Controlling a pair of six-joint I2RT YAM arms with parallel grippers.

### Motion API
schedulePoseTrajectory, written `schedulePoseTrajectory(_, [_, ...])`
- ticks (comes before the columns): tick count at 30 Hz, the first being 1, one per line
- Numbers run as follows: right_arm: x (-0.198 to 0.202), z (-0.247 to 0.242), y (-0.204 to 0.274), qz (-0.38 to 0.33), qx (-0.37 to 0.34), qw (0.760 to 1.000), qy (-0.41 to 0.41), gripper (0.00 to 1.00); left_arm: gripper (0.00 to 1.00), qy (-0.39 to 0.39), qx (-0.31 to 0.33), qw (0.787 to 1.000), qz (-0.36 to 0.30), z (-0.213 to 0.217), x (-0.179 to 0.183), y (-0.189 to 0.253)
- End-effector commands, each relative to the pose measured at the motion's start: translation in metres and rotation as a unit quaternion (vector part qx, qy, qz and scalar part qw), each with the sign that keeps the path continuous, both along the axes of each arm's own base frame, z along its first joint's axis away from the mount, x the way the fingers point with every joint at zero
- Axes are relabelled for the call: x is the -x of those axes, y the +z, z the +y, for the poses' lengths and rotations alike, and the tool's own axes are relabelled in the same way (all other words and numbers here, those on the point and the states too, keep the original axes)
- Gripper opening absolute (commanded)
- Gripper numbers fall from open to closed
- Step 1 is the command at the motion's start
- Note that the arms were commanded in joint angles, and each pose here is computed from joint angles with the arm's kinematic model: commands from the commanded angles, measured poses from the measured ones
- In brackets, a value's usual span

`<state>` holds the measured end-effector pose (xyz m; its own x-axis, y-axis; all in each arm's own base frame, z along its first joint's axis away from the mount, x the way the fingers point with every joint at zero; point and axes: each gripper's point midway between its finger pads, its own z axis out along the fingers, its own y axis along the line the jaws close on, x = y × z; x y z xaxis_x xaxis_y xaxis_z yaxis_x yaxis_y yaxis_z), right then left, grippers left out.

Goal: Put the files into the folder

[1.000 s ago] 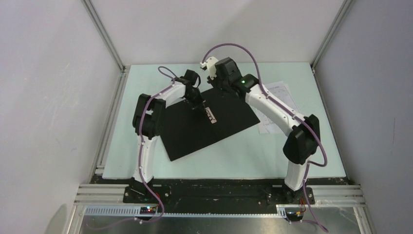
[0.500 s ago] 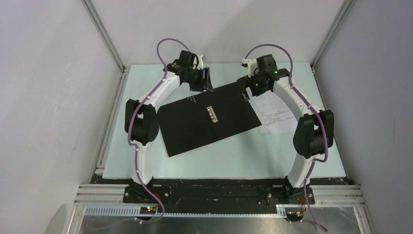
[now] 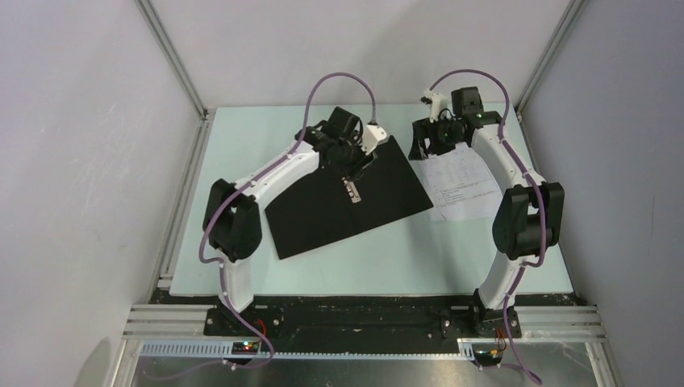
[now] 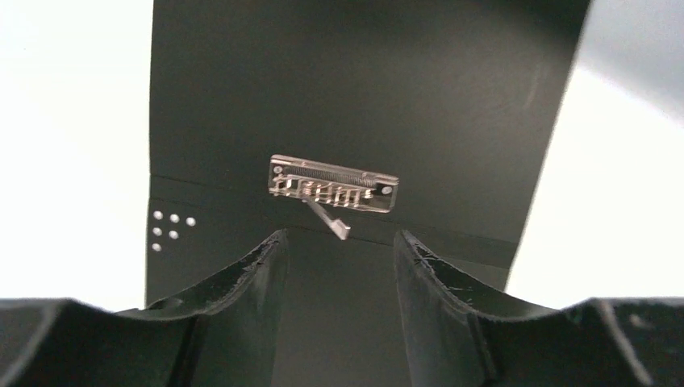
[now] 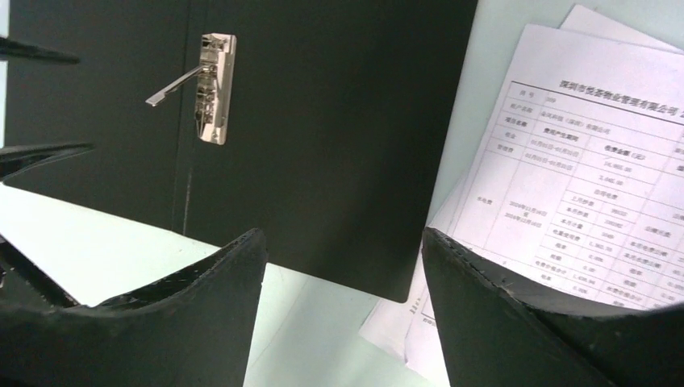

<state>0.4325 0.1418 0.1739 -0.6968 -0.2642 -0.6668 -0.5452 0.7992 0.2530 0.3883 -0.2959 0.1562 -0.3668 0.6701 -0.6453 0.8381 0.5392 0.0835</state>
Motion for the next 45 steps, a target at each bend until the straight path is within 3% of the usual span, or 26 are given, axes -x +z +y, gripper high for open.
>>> schedulePoseTrajectory(1, [0.013,0.012,0.006,0.016,-0.033,0.999,0.015,0.74,0.54,-0.030,-0.074,0.996,-0.046,0.019,-0.023,-0.016])
schedulePoseTrajectory(3, [0.015,0.009,0.004,0.014,-0.016,1.000,0.008,0.73,0.54,-0.052,-0.064,0.996,-0.031,0.019,-0.014,-0.022])
schedulePoseTrajectory(8, [0.024,0.001,-0.002,-0.003,0.031,0.999,0.031,0.73,0.56,0.005,0.001,0.999,0.035,0.021,-0.014,-0.026])
schedulePoseTrajectory(13, [0.024,-0.003,-0.002,0.002,0.037,0.999,0.023,0.73,0.58,-0.006,0.032,0.998,0.055,0.004,-0.009,-0.026])
schedulePoseTrajectory(19, [0.023,0.002,-0.005,0.009,0.030,0.999,0.023,0.72,0.59,-0.033,-0.007,0.999,0.035,-0.003,0.001,-0.040])
schedulePoseTrajectory(22, [0.022,0.003,-0.003,0.006,0.028,0.999,0.022,0.72,0.54,-0.022,-0.057,0.998,0.006,0.011,-0.007,-0.055])
schedulePoseTrajectory(28, [0.025,0.003,-0.006,0.016,0.026,0.999,0.021,0.72,0.46,0.005,-0.095,0.995,-0.003,0.022,-0.018,-0.070])
schedulePoseTrajectory(35, [0.024,0.006,-0.007,0.018,0.025,0.999,0.024,0.72,0.32,0.013,-0.089,0.996,0.003,0.019,-0.019,-0.071])
schedulePoseTrajectory(40, [0.026,0.008,-0.007,0.015,0.032,0.999,0.027,0.72,0.12,0.009,-0.095,0.995,0.002,0.024,-0.019,-0.070])
schedulePoseTrajectory(45, [0.031,0.010,-0.011,0.019,0.039,0.998,0.034,0.71,0.01,-0.004,-0.048,0.998,0.030,0.022,-0.016,-0.063])
